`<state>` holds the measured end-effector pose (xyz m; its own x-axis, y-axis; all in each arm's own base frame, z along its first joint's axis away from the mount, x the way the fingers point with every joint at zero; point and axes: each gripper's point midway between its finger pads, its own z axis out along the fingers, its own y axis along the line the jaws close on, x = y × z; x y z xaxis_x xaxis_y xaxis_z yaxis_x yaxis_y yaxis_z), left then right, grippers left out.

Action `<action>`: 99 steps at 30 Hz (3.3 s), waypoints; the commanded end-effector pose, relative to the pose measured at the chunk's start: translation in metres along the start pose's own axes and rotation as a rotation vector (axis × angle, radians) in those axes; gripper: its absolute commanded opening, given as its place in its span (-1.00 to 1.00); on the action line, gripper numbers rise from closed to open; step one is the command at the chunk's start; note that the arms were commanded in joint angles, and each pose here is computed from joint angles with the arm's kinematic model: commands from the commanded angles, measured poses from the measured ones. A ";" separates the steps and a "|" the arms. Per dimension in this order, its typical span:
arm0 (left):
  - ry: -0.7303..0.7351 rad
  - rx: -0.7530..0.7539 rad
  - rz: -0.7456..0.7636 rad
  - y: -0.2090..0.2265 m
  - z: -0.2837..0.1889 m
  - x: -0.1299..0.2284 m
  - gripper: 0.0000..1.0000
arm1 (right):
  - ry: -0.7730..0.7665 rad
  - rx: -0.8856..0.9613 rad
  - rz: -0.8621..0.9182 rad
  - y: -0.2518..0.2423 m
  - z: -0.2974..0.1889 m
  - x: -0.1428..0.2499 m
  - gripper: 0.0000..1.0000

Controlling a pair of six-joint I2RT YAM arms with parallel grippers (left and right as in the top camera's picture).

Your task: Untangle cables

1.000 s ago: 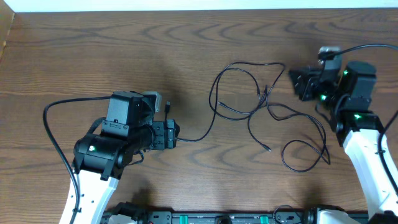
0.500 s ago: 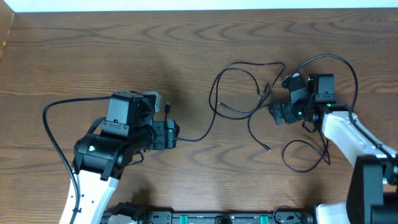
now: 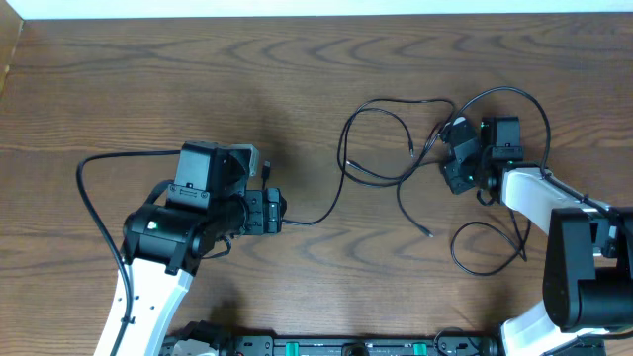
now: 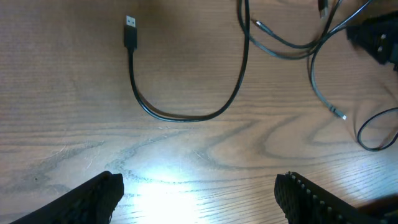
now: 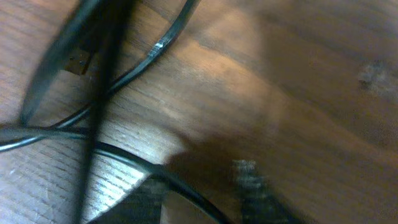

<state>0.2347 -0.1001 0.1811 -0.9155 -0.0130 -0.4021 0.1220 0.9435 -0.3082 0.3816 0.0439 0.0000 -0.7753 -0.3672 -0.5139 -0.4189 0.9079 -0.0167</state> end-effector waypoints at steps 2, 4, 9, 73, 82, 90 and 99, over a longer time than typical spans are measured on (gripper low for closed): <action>0.003 -0.008 0.013 0.002 0.001 0.001 0.67 | 0.031 0.004 0.096 0.001 0.009 0.012 -0.98; 0.003 -0.008 0.014 0.002 0.001 0.001 0.67 | 0.009 -0.064 0.140 0.013 0.008 0.007 -0.98; 0.003 -0.008 0.014 0.002 0.001 0.001 0.67 | -0.107 -0.326 0.316 0.054 -0.024 -0.030 -0.98; -0.032 0.461 0.291 -0.077 -0.016 -0.002 0.63 | -1.382 -0.723 0.066 0.017 -0.533 -0.241 -0.98; 0.017 0.453 0.441 -0.105 0.027 -0.004 0.63 | -1.283 -0.763 0.022 0.032 -0.519 -0.238 -0.98; 0.145 0.357 0.468 -0.110 0.098 0.007 0.62 | -1.307 -0.726 0.073 0.016 -0.520 -0.239 -0.98; 0.215 0.343 0.453 -0.104 0.145 0.013 0.62 | -1.331 -0.616 0.130 -0.019 -0.523 -0.230 -0.98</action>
<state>0.2638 -0.2468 0.0947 -0.7846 0.4647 -0.4104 0.6154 0.6639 -0.4248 0.3220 0.0158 0.5589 -0.0191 0.4631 -0.8861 -0.7942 0.5313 0.2948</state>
